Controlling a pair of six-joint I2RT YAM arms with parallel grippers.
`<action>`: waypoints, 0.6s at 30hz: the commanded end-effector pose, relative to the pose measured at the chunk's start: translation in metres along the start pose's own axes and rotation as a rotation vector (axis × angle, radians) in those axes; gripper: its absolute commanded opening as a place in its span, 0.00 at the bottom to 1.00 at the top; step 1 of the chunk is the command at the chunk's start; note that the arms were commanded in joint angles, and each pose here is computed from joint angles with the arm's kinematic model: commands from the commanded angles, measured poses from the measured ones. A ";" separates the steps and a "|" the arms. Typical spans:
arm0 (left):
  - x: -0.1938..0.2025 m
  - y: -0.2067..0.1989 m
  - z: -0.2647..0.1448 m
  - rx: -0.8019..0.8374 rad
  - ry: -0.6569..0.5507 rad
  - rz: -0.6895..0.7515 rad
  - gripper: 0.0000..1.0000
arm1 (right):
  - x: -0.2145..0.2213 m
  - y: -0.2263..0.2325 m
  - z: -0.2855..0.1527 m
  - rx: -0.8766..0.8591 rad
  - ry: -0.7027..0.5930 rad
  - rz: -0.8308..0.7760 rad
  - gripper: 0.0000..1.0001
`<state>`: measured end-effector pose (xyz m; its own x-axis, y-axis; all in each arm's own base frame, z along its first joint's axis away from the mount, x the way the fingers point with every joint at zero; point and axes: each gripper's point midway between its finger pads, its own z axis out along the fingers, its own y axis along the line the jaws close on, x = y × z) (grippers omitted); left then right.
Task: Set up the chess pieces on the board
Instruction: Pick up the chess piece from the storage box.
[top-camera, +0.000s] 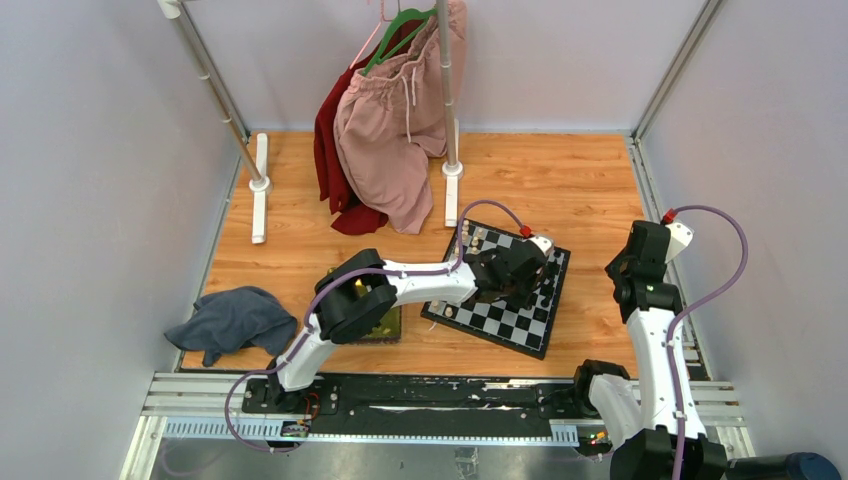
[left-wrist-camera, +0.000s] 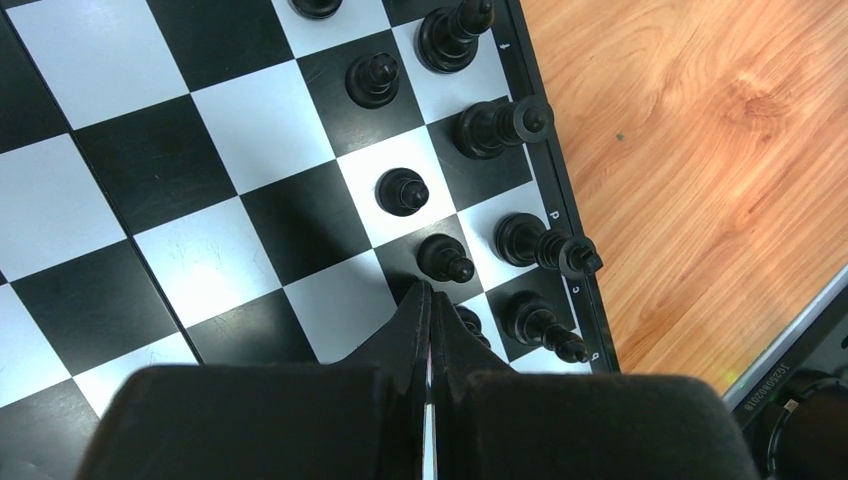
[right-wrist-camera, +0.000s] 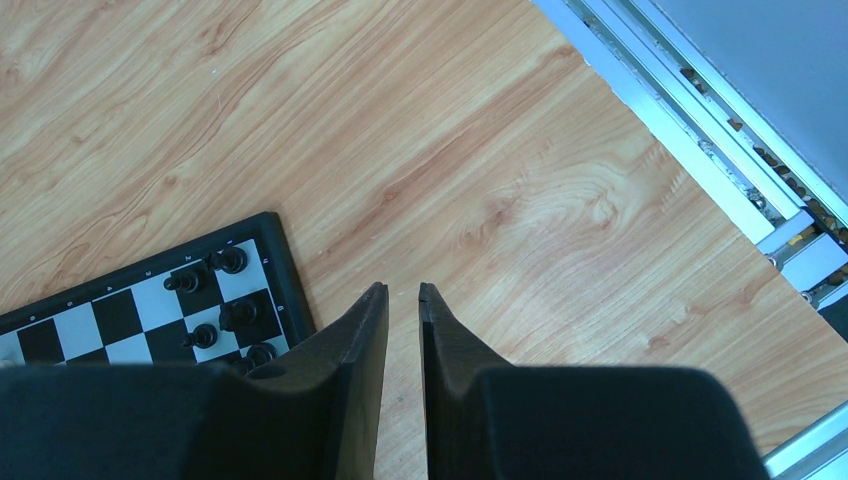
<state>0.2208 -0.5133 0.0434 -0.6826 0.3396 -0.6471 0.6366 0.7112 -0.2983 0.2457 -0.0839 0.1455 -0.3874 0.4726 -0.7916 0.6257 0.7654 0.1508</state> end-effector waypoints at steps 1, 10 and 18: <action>0.013 0.006 0.009 -0.001 0.028 -0.011 0.00 | 0.006 -0.002 0.003 0.004 0.011 -0.017 0.22; 0.018 0.010 0.007 -0.009 0.037 -0.001 0.00 | 0.006 -0.002 0.004 0.002 0.012 -0.018 0.22; 0.021 0.012 0.004 -0.015 0.040 0.002 0.00 | 0.006 -0.001 0.004 0.000 0.012 -0.017 0.22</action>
<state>0.2205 -0.5163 0.0421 -0.6786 0.3276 -0.6574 0.6412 0.7008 -0.3127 0.2472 -0.0839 0.1447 -0.3886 0.4727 -0.7909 0.6247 0.7661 0.1509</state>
